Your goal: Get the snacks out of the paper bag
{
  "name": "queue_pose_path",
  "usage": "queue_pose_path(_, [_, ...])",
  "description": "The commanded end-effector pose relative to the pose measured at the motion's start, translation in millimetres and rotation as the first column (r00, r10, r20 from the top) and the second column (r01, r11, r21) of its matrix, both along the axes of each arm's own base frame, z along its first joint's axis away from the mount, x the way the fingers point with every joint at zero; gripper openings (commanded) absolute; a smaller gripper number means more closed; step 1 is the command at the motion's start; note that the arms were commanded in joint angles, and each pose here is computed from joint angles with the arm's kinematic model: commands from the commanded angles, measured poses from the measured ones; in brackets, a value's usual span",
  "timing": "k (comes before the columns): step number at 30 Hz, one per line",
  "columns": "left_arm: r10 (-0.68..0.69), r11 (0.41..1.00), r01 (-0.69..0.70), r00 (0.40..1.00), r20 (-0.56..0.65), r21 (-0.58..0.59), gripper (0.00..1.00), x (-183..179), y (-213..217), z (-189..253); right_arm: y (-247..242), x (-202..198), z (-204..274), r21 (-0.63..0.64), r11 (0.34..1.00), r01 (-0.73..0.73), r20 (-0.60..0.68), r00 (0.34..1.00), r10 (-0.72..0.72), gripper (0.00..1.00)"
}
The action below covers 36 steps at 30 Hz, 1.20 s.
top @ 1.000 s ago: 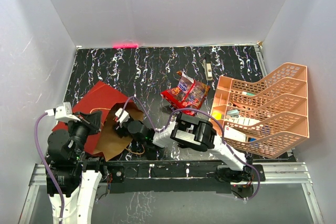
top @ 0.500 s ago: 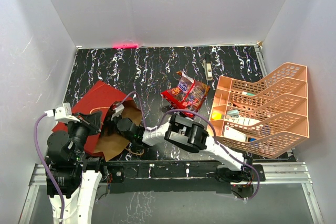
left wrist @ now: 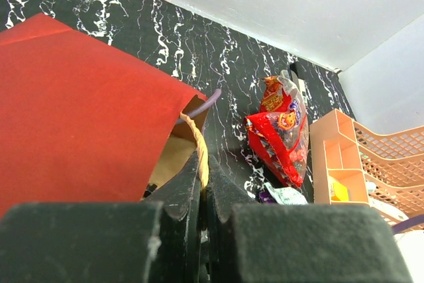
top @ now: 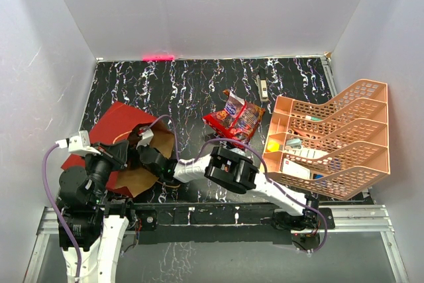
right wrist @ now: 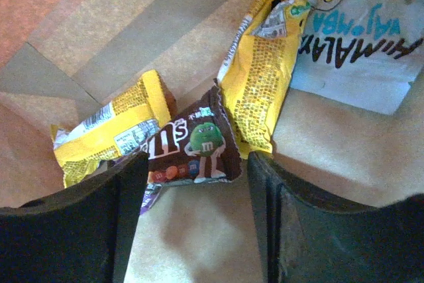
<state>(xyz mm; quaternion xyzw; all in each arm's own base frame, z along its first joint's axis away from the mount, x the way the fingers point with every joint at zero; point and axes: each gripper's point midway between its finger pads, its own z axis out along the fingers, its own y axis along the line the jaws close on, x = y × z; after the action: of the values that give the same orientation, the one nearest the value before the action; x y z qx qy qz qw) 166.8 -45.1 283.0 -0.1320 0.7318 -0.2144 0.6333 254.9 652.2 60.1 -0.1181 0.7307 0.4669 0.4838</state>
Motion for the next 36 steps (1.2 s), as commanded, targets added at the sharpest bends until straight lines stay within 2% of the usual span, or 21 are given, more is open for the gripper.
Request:
queue_pose_path(1, [-0.009, 1.0, 0.009, 0.999, 0.034, -0.001, 0.0, -1, -2, 9, 17, -1, 6, 0.051, 0.998, -0.047, 0.008, 0.999, 0.046, 0.59])
queue_pose_path(4, [-0.007, 1.0, 0.007, 0.999, 0.031, 0.0, 0.0, -1, -1, 8, 20, 0, 9, 0.065, 0.997, -0.047, 0.016, 0.999, 0.046, 0.51])
queue_pose_path(11, [-0.002, 1.0, 0.002, 1.0, 0.015, 0.0, 0.0, 1, 0, 6, 4, 26, 37, 0.082, 0.996, 0.039, 0.072, 0.996, -0.045, 0.18])
queue_pose_path(15, [-0.002, 1.0, 0.002, 1.0, 0.01, 0.0, 0.0, 2, 0, 6, -13, 29, 61, 0.074, 0.996, 0.058, 0.16, 0.985, -0.069, 0.08])
queue_pose_path(22, [0.005, 1.0, -0.005, 1.0, 0.011, 0.001, 0.0, 1, 1, 6, -55, 24, 97, 0.078, 0.992, 0.1, 0.25, 0.961, -0.116, 0.07])
queue_pose_path(36, [-0.004, 1.0, 0.004, 1.0, 0.026, 0.0, 0.0, 1, -1, 7, -135, -6, 110, 0.026, 0.994, 0.102, 0.293, 0.95, -0.105, 0.07])
